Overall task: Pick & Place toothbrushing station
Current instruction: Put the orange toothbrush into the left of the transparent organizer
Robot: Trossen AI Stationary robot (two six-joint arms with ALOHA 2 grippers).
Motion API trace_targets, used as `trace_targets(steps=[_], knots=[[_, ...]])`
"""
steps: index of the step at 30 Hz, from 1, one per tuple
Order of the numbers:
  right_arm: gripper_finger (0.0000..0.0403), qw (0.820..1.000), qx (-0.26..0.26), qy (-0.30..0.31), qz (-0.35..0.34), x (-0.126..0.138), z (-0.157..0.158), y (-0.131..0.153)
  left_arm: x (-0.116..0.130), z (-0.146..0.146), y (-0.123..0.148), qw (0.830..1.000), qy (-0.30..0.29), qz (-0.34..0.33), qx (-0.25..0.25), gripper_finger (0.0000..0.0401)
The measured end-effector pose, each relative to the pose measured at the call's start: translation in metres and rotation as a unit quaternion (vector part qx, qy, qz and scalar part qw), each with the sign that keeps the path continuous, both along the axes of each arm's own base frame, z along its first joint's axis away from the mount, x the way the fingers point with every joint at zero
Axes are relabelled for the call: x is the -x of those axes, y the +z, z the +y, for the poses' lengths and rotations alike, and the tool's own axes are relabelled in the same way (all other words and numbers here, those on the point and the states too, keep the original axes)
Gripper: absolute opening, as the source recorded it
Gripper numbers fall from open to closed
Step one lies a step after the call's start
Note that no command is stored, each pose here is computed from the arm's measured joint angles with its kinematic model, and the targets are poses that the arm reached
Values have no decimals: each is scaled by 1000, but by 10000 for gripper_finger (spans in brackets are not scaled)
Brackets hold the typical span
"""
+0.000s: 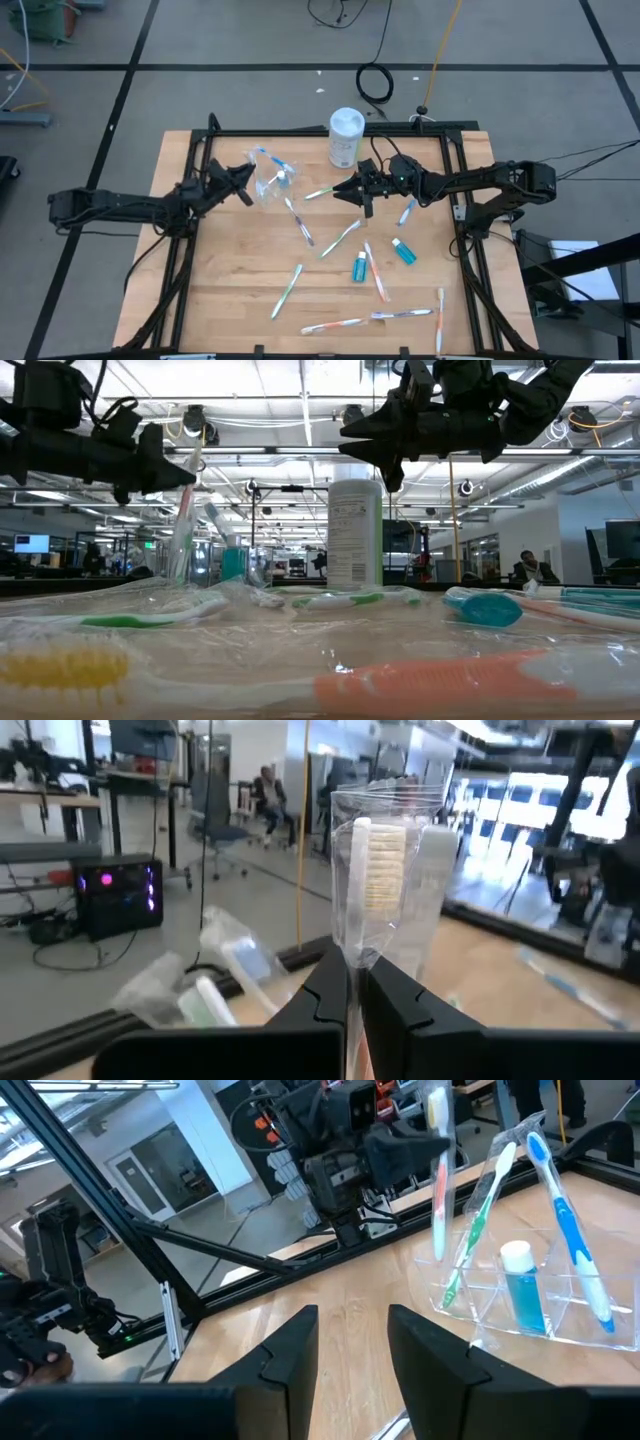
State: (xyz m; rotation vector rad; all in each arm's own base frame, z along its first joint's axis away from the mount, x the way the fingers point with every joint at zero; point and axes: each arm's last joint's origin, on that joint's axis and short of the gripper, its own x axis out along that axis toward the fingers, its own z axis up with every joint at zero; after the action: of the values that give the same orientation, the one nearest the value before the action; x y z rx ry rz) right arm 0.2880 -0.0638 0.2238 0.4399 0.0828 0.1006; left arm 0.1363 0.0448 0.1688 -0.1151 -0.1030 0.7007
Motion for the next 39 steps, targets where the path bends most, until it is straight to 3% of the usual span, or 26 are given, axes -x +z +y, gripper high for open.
trace_targets(steps=[9,15,21,29,39], knots=[[114,1000,0,0,0,0,0,0,0,-3,-3,999,42,16,5,20],[114,1000,0,0,0,0,0,0,3,-1,-13,994,90,20,63,5],[114,1000,0,0,0,0,0,0,3,-1,-15,992,95,11,84,23],[114,1000,0,0,0,0,0,0,4,-1,-19,989,109,10,104,7],[114,1000,0,0,0,0,0,0,4,-1,-19,991,99,29,89,93]])
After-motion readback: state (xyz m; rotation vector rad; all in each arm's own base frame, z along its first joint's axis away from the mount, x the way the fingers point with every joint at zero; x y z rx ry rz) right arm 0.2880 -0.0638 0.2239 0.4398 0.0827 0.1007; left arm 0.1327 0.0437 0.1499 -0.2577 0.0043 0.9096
